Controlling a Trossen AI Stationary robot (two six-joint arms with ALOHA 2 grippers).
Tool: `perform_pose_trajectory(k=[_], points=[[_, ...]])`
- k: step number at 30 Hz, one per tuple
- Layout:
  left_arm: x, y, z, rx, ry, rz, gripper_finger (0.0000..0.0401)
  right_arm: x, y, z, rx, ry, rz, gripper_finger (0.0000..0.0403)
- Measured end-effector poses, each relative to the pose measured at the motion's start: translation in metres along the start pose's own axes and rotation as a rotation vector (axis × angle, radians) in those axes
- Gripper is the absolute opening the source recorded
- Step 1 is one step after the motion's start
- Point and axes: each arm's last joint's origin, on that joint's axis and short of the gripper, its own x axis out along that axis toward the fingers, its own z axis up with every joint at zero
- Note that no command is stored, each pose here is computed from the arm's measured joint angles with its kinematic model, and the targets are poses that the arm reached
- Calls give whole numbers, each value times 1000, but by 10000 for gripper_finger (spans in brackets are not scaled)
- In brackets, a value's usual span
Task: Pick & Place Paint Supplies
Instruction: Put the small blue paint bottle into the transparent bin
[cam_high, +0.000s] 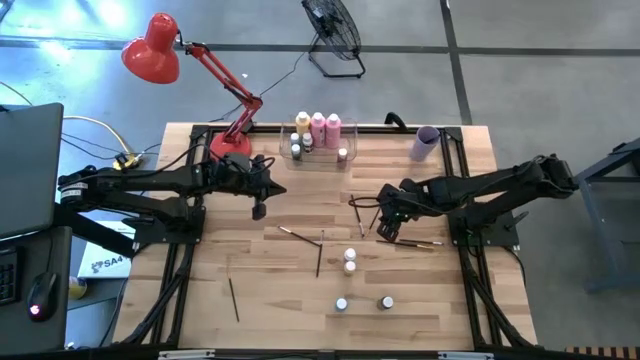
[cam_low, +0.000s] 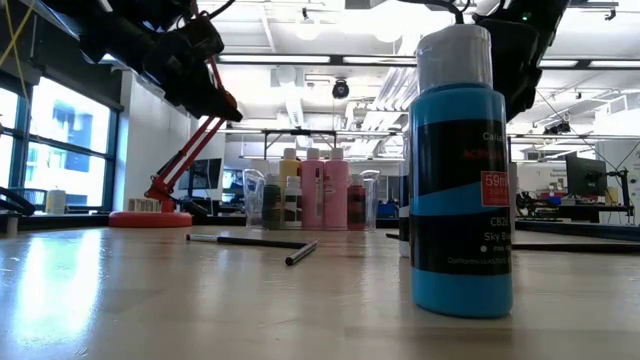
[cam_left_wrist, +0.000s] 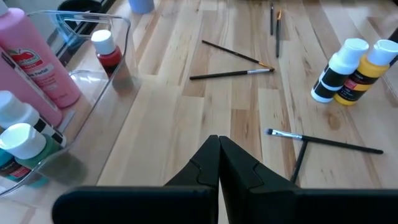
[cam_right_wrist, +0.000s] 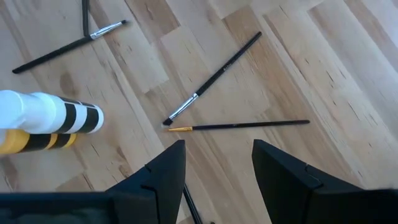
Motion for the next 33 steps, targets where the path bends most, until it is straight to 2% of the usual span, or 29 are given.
perform_pose_trajectory(k=[8, 13, 22, 25, 30, 33], points=[[0, 0, 0, -26, 0, 0, 0, 0, 1, 3, -47, -30, 7, 176], [0, 0, 0, -26, 3, -1, 0, -1, 5, 5, -54, -24, 84, 176], [0, 0, -1, -25, 14, -2, 0, -2, 13, 15, -399, -147, 168, 176], [0, 0, -1, -25, 15, -2, 0, -3, 17, 18, -480, -186, 210, 176], [0, 0, -1, -25, 15, -1, 0, -5, 20, 23, -446, -240, 240, 176], [0, 0, -1, -25, 14, -2, 0, -5, 20, 20, -388, -185, 288, 176]])
